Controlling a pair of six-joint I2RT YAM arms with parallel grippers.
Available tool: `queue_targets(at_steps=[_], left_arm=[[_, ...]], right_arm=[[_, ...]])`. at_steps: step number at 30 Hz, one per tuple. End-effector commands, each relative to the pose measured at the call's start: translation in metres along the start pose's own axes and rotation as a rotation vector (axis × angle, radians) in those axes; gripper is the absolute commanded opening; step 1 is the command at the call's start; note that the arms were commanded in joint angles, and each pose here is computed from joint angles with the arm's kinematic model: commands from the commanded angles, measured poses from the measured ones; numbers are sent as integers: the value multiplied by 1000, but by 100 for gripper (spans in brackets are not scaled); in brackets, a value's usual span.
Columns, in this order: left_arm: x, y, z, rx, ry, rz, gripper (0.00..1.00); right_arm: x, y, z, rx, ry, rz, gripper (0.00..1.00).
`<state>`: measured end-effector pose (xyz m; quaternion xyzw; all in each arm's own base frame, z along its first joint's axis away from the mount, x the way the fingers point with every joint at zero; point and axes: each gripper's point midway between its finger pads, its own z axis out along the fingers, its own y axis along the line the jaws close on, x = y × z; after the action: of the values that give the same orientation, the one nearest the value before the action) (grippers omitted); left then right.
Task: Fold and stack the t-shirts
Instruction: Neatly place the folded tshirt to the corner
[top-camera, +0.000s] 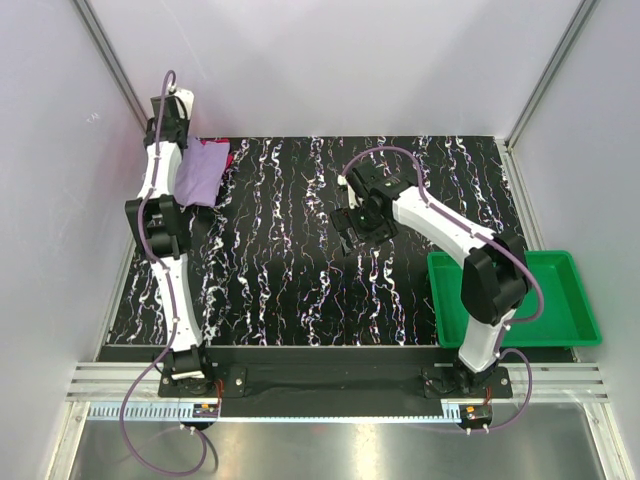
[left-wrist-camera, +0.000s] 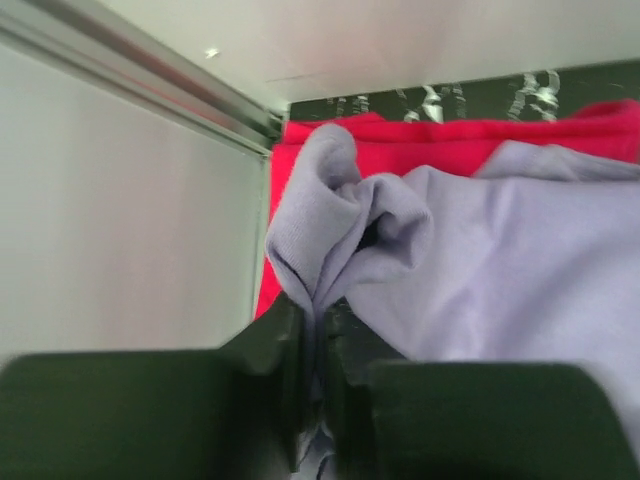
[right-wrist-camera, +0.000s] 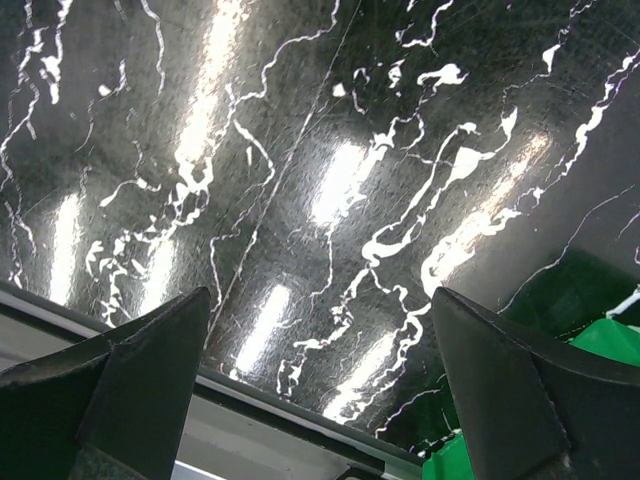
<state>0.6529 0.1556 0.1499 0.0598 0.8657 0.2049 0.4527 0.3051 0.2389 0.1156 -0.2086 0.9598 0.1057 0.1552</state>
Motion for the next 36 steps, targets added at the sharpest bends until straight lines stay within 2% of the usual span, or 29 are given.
queue_targets(at_steps=[1, 2, 4, 9, 10, 13, 15, 16, 19, 20, 21, 23, 25, 26, 27, 28, 29, 30, 31, 32, 33, 34, 36], left_arm=[[-54, 53, -7, -156, -190, -127, 37], [-58, 55, -8, -154, -204, -137, 45], [-72, 58, -17, -167, -234, -153, 54], [-109, 40, -61, -167, -267, -150, 68], [-120, 45, -80, -189, -277, -161, 68], [-121, 20, -107, -148, -241, -139, 65], [-96, -1, -109, -100, -160, -136, 60], [-98, -2, -123, -84, -165, -155, 58], [-79, -40, -140, 43, -103, -251, 56], [-89, -42, -163, 68, -129, -319, 56], [-83, -49, -169, 100, -113, -333, 56], [-96, -80, -205, 202, -123, -435, 56], [-93, -127, -234, 335, -91, -433, 57], [-100, -135, -265, 380, -109, -455, 62], [-93, -153, -281, 434, -93, -457, 67], [-66, -194, -296, 512, -30, -429, 70], [-75, -192, -333, 549, -98, -463, 76], [-66, -207, -351, 603, -101, -467, 78], [-61, -224, -380, 669, -124, -476, 79], [-21, -250, -382, 725, -77, -525, 86], [-26, -243, -421, 802, -163, -578, 88], [13, -269, -428, 862, -109, -619, 95], [35, -267, -450, 903, -145, -659, 99]], right_arm=[[-14, 4, -1, -26, -13, 21, 100], [-18, 4, -4, -26, -19, 20, 100], [-20, 4, -7, -23, -28, 21, 100], [-21, 5, -24, -27, -75, 16, 99], [-23, 4, -34, -24, -104, 12, 100], [-18, 1, -45, -13, -139, 3, 100], [-16, 2, -54, -19, -160, 6, 100], [-15, 3, -55, -25, -163, 12, 100], [-10, 8, -62, -59, -175, 30, 100], [-10, 9, -66, -65, -186, 37, 100], [-11, 11, -77, -74, -215, 41, 100], [-13, 14, -87, -93, -257, 58, 100], [-10, 14, -96, -126, -311, 106, 100], [-9, 14, -99, -142, -335, 126, 100], [-7, 18, -112, -178, -386, 142, 100], [-1, 16, -104, -187, -405, 197, 100], [1, 15, -108, -199, -439, 220, 100], [3, 17, -129, -231, -526, 220, 100], [11, 17, -119, -256, -561, 246, 100], [15, 15, -122, -266, -604, 266, 100], [20, 13, -141, -283, -695, 283, 100], [29, 9, -129, -291, -722, 327, 100], [39, 8, -146, -350, -832, 374, 100]])
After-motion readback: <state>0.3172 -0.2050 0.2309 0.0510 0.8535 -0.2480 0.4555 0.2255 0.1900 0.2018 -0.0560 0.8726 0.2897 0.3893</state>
